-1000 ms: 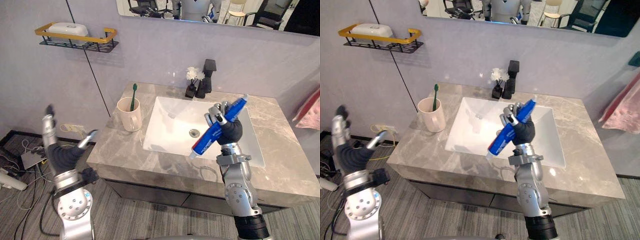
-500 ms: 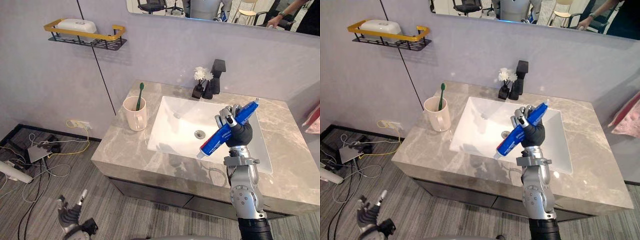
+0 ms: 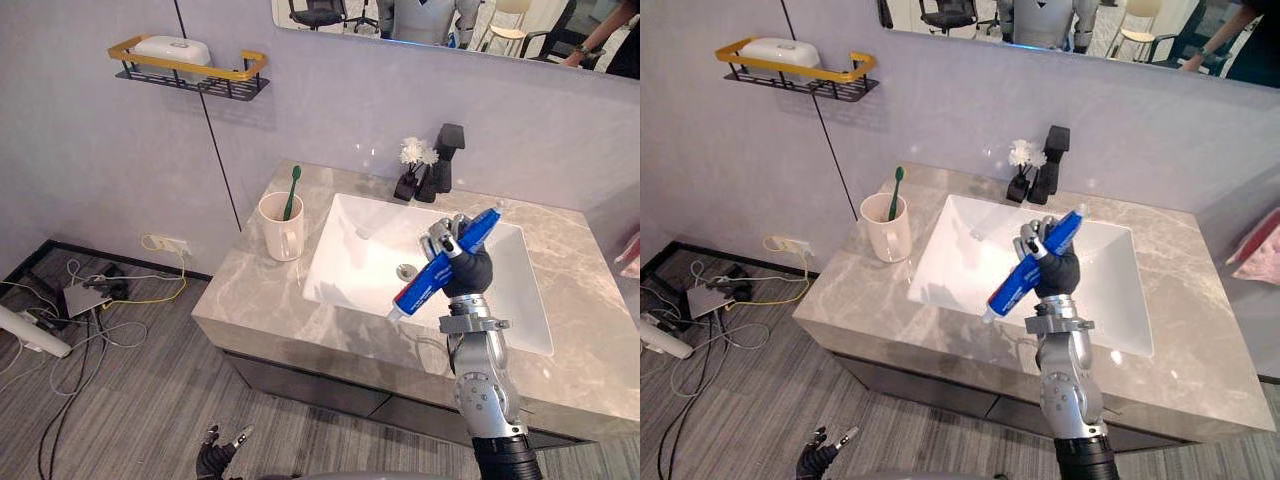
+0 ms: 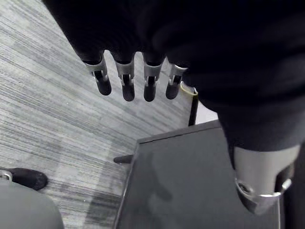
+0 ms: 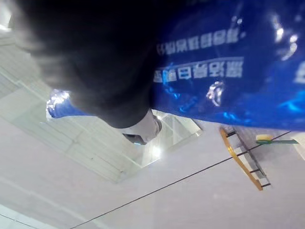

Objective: Organize washtable

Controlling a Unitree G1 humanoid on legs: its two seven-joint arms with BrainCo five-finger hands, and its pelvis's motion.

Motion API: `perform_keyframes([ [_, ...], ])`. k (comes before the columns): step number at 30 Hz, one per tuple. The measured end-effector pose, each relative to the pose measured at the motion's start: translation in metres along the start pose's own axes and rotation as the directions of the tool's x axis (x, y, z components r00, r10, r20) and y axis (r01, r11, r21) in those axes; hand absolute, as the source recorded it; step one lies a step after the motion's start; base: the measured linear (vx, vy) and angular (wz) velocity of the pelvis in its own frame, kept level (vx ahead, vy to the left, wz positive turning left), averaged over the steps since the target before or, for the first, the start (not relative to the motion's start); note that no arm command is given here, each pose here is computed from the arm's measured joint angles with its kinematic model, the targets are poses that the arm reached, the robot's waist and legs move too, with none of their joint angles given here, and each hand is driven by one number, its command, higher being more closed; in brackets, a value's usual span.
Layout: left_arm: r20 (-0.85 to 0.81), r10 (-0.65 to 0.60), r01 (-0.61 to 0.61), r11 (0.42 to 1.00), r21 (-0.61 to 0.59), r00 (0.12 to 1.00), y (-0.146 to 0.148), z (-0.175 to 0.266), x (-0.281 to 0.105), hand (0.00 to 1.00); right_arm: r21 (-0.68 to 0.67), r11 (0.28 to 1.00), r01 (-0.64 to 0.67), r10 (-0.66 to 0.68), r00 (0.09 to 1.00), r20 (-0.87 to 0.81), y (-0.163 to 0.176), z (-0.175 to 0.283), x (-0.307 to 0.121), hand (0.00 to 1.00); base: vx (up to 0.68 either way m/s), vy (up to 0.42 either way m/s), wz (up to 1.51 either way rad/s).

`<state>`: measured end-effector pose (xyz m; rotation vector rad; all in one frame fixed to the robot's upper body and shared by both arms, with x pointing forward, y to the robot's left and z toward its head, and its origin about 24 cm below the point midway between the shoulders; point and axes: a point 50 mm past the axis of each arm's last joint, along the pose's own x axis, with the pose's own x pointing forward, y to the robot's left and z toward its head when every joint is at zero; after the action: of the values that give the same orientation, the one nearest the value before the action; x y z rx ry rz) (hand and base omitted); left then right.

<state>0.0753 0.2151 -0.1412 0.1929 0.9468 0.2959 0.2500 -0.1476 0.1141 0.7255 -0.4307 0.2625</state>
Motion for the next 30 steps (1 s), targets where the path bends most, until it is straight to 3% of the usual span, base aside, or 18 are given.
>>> perform_keyframes([
  [7,-0.021,-0.038,0.039,0.998,0.051,0.999,0.000,-0.005,0.001,0.00,-0.055,0.997,-0.055,0.056,0.998,0.026,0.009,0.005,0.014,1.00,-0.03,-0.004,0.00],
  [15,-0.013,-0.066,0.067,0.992,0.104,0.998,-0.002,-0.001,0.004,0.00,-0.153,0.978,-0.141,0.167,0.971,0.172,0.039,0.027,0.051,1.00,-0.01,-0.001,0.01],
  [24,0.007,-0.089,0.087,0.985,0.148,0.996,-0.005,0.004,0.006,0.00,-0.254,0.955,-0.151,0.227,0.926,0.302,0.072,0.043,0.076,1.00,0.00,-0.001,0.04],
  [30,0.010,-0.093,0.090,0.980,0.176,0.996,-0.004,0.005,0.007,0.00,-0.397,0.913,-0.097,0.253,0.897,0.363,0.091,0.051,0.095,1.00,-0.04,-0.012,0.07],
])
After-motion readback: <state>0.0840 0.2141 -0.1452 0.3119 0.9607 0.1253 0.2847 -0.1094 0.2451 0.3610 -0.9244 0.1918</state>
